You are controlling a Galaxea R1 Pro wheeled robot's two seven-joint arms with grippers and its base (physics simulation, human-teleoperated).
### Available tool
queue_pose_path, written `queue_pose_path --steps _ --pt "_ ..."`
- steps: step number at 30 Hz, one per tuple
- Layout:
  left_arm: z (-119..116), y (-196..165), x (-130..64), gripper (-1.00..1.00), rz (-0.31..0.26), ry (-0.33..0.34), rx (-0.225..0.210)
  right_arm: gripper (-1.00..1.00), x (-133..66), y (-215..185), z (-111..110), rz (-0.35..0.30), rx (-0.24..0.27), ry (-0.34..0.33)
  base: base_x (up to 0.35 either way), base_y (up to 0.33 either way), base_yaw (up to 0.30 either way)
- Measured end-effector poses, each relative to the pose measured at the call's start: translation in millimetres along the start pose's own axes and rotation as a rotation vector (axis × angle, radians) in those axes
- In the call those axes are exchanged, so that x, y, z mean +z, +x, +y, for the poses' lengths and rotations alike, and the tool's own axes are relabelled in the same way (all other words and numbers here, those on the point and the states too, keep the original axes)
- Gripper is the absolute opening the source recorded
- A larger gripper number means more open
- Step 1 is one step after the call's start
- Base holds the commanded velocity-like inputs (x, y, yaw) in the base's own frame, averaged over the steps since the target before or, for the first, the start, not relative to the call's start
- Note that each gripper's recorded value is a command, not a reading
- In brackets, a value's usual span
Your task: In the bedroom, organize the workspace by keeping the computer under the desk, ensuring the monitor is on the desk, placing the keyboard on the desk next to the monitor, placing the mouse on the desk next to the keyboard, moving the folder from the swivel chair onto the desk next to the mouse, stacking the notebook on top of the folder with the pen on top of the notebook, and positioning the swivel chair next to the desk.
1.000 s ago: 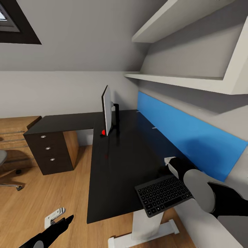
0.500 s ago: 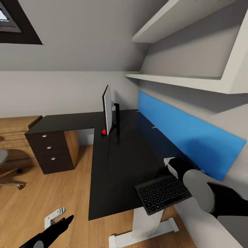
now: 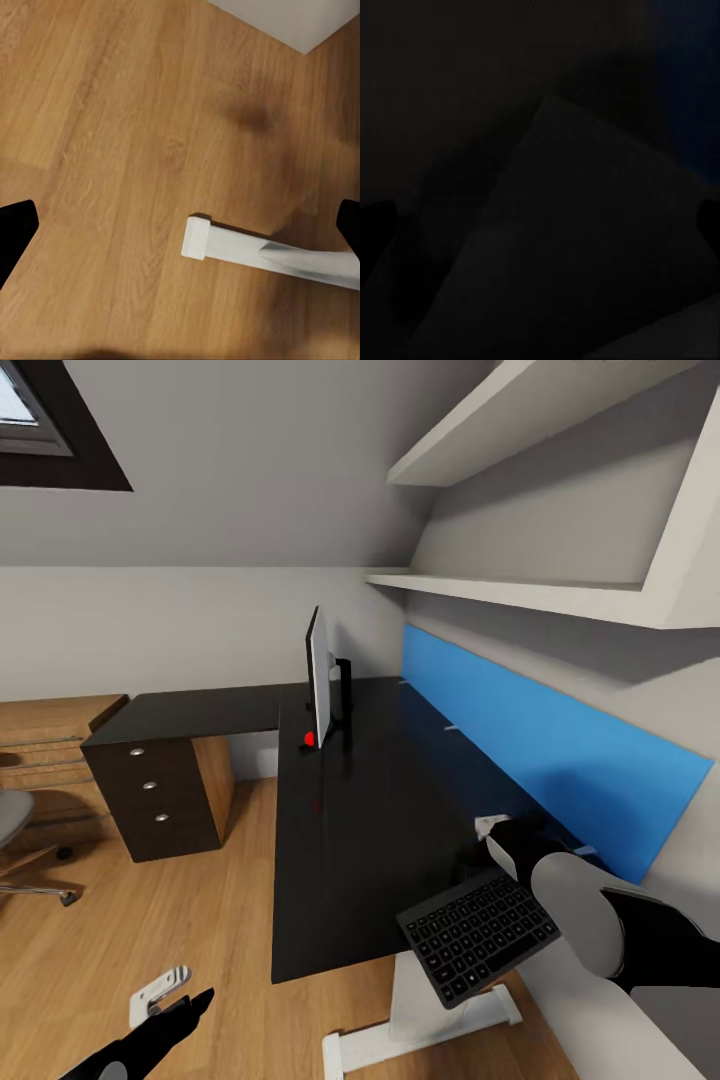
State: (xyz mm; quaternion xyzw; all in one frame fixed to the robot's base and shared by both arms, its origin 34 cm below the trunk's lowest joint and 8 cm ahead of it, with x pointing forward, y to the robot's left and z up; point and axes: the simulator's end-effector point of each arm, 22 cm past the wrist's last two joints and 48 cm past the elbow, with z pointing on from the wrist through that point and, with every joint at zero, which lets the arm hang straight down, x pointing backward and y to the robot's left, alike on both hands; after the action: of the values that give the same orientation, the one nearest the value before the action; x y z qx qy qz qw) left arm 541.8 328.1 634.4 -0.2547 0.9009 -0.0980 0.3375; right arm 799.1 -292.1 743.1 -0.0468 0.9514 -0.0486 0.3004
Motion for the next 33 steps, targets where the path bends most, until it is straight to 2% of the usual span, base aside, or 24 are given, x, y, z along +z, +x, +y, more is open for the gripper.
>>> queue_pose_path --steps 3,18,26,33 --pt "0 1 0.2 1.00 0.002 0.000 0.000 1.00 0.0 -6 0 -0.027 -0.001 0.000 0.000 0.000 0.000" --pt "-4 10 2.3 1.00 0.019 0.004 0.002 1.00 -0.3 -10 0 -0.044 0.000 -0.001 0.000 0.000 0.000" --pt "-6 13 2.8 1.00 0.025 0.006 0.008 1.00 -1.2 -21 -1 -0.095 -0.001 0.002 0.000 0.000 0.000" --pt "-6 14 3.0 1.00 0.026 0.006 0.009 1.00 -1.6 -25 -1 -0.112 -0.001 0.002 0.000 0.000 0.000"
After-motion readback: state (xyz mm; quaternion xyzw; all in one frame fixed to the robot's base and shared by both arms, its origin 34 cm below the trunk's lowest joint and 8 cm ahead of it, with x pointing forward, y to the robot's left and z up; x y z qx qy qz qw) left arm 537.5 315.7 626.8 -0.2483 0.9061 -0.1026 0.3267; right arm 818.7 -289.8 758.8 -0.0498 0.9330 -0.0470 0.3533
